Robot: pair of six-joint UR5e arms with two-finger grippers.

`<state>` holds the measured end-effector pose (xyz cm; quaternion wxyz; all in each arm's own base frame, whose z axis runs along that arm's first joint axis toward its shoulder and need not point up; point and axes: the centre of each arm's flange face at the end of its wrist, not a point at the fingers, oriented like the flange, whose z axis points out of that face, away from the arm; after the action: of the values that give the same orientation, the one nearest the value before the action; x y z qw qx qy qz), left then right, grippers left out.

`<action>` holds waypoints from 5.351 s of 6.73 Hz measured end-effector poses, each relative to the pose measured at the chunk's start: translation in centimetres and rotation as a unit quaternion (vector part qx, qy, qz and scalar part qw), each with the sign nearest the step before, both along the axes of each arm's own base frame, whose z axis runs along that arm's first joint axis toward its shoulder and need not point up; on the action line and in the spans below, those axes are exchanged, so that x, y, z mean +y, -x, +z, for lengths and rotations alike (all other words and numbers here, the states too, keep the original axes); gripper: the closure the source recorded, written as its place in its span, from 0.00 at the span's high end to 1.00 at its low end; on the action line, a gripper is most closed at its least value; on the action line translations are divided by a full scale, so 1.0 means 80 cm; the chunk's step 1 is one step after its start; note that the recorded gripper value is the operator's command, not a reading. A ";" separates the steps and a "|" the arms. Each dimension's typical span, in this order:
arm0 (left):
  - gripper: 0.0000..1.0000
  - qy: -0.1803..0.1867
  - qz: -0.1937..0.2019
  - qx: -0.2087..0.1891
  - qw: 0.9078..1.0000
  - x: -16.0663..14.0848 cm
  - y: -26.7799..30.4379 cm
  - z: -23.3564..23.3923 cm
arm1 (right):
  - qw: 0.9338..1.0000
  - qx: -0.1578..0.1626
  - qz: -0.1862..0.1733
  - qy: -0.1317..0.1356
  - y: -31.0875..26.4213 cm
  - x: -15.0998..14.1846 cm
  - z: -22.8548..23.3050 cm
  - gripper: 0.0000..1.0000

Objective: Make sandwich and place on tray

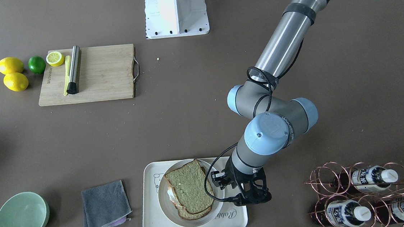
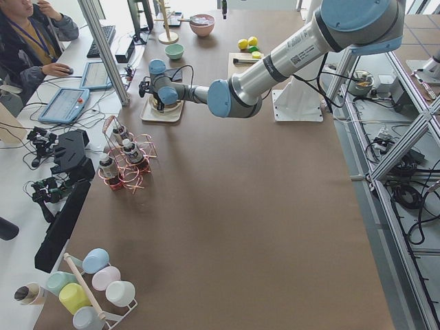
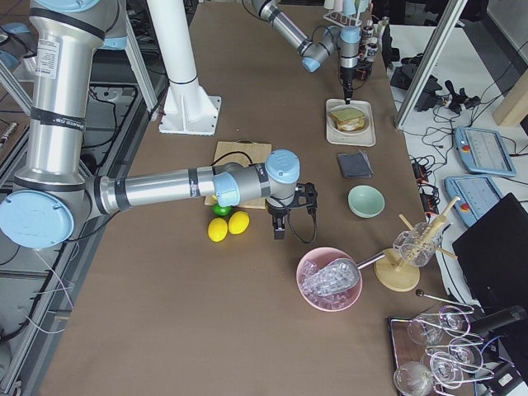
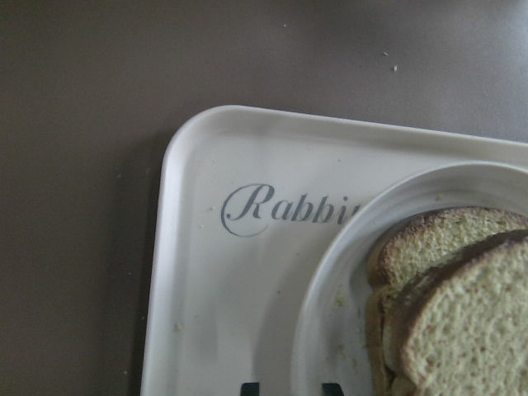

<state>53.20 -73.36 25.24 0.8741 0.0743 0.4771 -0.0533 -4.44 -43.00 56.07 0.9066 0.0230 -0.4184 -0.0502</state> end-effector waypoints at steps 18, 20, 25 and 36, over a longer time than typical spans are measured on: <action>0.96 -0.067 0.140 -0.113 0.981 0.481 0.780 0.472 | 0.998 0.057 -0.011 -0.026 -0.112 -0.003 0.103 1.00; 0.96 -0.071 0.136 -0.112 0.982 0.478 0.780 0.463 | 0.998 0.057 -0.008 -0.022 -0.120 0.008 0.112 1.00; 0.96 -0.085 0.140 -0.116 0.980 0.458 0.773 0.446 | 0.998 0.062 0.003 -0.017 -0.135 0.018 0.118 1.00; 0.96 -0.072 0.133 -0.112 0.982 0.461 0.771 0.447 | 0.997 0.069 0.005 -0.016 -0.134 0.014 0.116 1.00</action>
<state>-8.46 -36.46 61.01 0.9135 0.0781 0.3847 0.1064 6.29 -41.90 65.32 0.9332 0.0363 -0.3534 -0.0536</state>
